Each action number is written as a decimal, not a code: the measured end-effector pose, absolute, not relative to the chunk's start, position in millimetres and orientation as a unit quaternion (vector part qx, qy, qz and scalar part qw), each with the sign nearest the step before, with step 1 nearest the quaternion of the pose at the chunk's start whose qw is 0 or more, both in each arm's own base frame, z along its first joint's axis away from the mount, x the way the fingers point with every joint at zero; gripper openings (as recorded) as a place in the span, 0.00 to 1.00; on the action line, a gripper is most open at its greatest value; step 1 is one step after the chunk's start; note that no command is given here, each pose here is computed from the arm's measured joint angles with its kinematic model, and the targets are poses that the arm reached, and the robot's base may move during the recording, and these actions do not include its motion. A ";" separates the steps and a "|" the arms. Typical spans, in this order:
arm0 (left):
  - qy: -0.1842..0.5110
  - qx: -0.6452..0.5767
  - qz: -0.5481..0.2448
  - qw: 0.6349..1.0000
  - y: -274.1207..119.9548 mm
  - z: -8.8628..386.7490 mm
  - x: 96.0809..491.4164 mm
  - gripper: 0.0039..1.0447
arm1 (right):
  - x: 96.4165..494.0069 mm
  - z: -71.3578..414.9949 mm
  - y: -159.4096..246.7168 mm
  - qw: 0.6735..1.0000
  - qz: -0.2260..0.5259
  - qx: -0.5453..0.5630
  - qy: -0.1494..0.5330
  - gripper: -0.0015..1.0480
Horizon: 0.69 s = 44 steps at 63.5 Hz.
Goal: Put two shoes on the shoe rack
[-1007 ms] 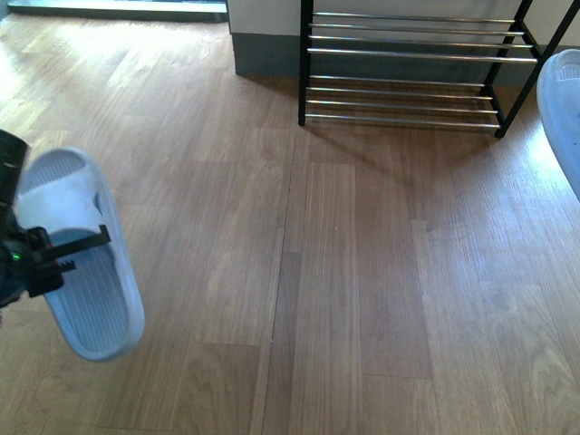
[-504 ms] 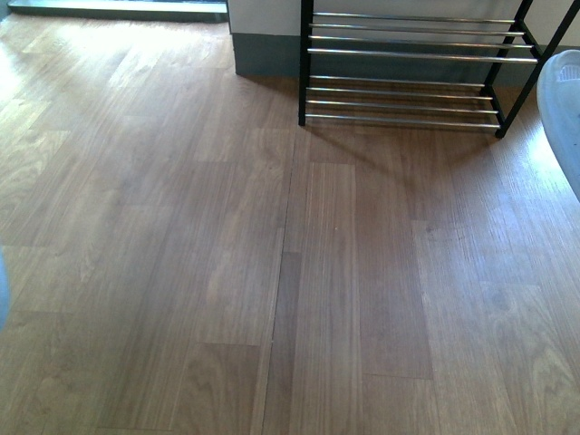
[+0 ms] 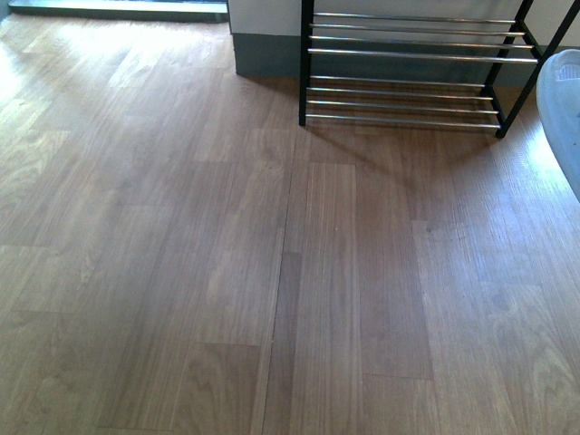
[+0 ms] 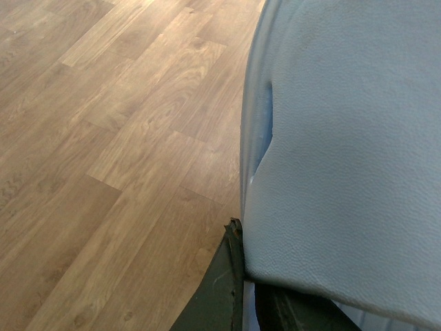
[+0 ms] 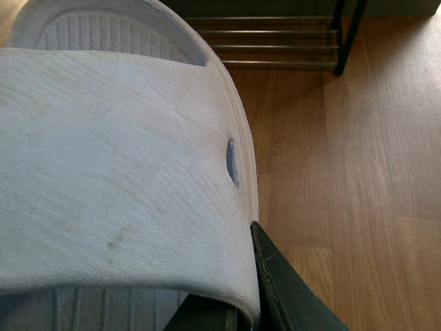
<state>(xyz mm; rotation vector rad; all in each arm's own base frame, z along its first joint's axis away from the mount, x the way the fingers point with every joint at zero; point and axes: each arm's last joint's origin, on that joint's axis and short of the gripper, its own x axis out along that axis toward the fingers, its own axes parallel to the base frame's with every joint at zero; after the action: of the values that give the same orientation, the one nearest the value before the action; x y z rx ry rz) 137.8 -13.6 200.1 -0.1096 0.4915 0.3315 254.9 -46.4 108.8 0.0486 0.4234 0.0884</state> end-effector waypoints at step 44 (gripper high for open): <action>0.242 -0.054 0.163 0.955 -13.6 200.1 137.7 0.01 | 254.9 108.8 -46.4 0.976 0.044 0.024 0.210 0.02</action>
<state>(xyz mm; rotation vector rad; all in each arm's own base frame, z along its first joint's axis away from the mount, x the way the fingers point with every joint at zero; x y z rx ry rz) 137.7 -13.6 200.1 -0.1097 0.4911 0.3315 254.9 -46.4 108.8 0.0490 0.4234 0.0883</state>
